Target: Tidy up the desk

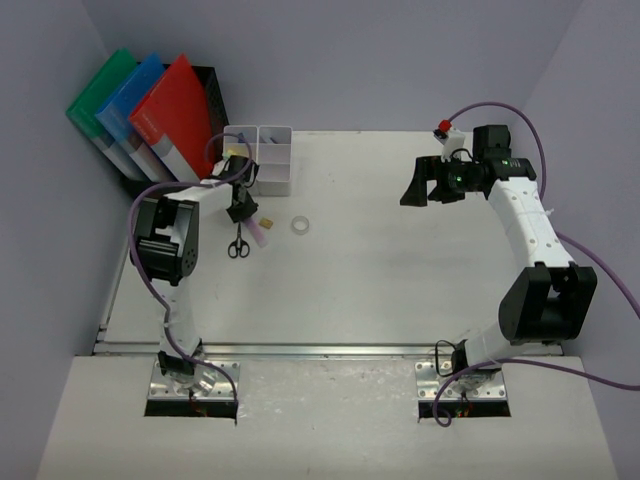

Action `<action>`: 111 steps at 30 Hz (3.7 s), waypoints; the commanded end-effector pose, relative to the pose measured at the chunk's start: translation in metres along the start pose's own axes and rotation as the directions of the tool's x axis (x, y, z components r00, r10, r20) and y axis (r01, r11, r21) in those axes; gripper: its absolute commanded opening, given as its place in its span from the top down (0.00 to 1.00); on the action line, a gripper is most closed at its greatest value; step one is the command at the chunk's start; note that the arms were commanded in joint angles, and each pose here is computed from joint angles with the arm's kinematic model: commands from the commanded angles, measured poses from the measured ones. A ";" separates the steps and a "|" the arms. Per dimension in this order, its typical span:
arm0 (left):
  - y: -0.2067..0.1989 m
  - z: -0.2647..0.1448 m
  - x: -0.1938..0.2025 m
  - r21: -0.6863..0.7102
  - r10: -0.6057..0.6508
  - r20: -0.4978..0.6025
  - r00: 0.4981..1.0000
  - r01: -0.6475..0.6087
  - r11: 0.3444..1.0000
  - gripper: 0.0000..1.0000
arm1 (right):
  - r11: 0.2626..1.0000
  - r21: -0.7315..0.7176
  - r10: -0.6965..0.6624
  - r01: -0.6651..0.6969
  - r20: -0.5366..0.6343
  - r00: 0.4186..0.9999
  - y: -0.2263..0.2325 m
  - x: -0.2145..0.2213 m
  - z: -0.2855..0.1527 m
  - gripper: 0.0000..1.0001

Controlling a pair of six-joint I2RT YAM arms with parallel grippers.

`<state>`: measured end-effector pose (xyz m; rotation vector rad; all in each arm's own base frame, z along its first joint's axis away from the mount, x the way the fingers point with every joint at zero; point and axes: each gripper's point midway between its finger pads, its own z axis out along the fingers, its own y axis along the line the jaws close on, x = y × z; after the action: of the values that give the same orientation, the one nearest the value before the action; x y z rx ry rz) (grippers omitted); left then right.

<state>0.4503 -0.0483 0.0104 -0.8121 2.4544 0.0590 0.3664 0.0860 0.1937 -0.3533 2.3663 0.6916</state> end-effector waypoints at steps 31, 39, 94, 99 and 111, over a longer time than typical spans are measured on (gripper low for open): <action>-0.093 -0.155 -0.265 0.134 -0.040 0.922 0.384 -0.221 0.966 1.00 | 0.999 0.012 -0.047 0.047 0.053 0.998 0.001 -0.024 -0.010 0.01; -0.112 -0.125 -0.275 0.160 -0.043 0.912 0.409 -0.256 0.953 1.00 | 0.998 0.040 -0.056 0.054 0.058 0.997 0.003 -0.015 -0.017 0.01; 0.067 -0.148 0.060 0.149 0.317 0.745 -0.587 -0.317 -0.937 0.62 | 0.993 0.016 -0.122 0.121 0.081 0.989 0.010 -0.021 -0.023 0.01; 0.075 -0.129 0.066 0.232 0.409 0.713 -0.569 -0.360 -0.904 0.63 | 0.993 0.017 -0.118 0.118 0.077 0.990 0.011 -0.015 -0.024 0.01; 0.076 -0.077 0.065 0.230 0.457 0.643 -0.614 -0.415 -0.880 0.72 | 0.993 0.017 -0.115 0.114 0.072 0.991 0.010 -0.017 -0.022 0.01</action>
<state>0.3073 -0.0339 0.0407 2.3939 1.6332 -0.3338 0.3597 0.0845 0.2109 -0.4203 2.3133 0.6530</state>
